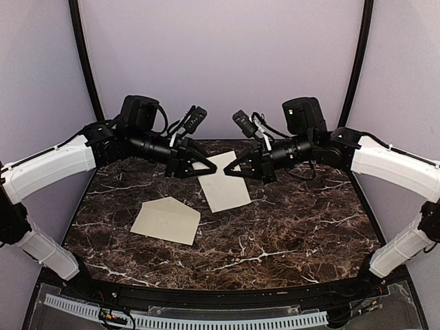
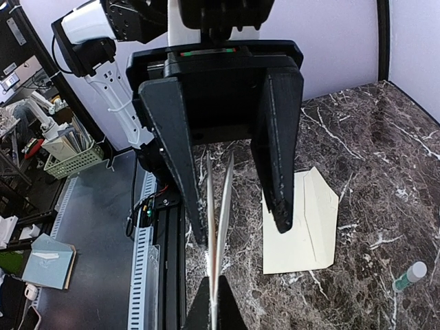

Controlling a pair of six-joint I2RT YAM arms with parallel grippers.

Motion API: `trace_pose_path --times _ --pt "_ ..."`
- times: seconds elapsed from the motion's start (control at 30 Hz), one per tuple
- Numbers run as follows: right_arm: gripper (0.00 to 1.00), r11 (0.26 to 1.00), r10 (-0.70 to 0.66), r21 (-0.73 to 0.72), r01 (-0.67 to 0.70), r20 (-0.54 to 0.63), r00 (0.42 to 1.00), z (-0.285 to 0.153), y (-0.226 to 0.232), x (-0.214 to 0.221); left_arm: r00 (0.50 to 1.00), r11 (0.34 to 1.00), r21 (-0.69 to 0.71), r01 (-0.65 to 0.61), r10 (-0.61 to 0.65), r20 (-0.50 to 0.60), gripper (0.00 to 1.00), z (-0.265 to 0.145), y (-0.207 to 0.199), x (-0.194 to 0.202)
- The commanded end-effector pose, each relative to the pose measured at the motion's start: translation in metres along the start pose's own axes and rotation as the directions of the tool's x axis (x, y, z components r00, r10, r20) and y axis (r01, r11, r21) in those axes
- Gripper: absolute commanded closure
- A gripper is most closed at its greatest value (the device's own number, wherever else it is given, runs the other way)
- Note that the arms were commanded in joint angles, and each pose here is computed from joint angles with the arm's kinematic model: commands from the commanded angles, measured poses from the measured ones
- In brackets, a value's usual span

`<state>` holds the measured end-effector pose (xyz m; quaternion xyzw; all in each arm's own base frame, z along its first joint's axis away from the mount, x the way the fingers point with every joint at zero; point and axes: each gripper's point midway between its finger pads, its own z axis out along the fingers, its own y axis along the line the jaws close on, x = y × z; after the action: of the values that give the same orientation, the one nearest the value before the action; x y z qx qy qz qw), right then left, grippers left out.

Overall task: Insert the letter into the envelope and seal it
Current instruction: Fold the letter.

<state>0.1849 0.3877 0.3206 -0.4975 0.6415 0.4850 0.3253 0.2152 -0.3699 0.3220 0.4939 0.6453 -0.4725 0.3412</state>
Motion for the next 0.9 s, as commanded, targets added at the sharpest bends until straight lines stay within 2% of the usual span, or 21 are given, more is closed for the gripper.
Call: trace_pose_path --times 0.0,0.07,0.2,0.43,0.73,0.87 --pt "1.00 0.999 -0.029 -0.022 0.029 -0.010 1.000 0.004 0.002 -0.006 0.999 0.999 0.039 -0.036 0.035 0.019 0.69 -0.006 -0.013 -0.010" --pt "1.00 1.000 -0.016 -0.022 0.015 -0.025 1.000 0.006 0.000 -0.002 0.999 0.998 0.042 -0.038 0.037 0.022 0.71 -0.006 -0.014 -0.010" --pt "1.00 1.000 0.003 -0.021 -0.004 -0.047 0.999 0.009 -0.002 0.003 0.999 0.998 0.040 -0.042 0.041 0.025 0.68 -0.007 -0.014 -0.010" --pt "1.00 1.000 -0.018 -0.027 0.016 -0.047 0.999 0.009 -0.002 0.002 1.000 0.998 0.061 -0.024 0.024 0.014 0.85 -0.002 -0.013 -0.005" --pt "1.00 1.000 -0.015 -0.028 0.013 -0.053 0.999 0.008 -0.001 0.002 1.000 0.997 0.080 -0.006 0.006 -0.001 0.88 0.002 -0.012 0.000" --pt "1.00 1.000 -0.020 -0.020 0.019 -0.056 0.998 0.007 -0.001 0.001 1.000 0.996 0.093 0.001 0.000 -0.011 0.98 0.003 -0.013 0.002"
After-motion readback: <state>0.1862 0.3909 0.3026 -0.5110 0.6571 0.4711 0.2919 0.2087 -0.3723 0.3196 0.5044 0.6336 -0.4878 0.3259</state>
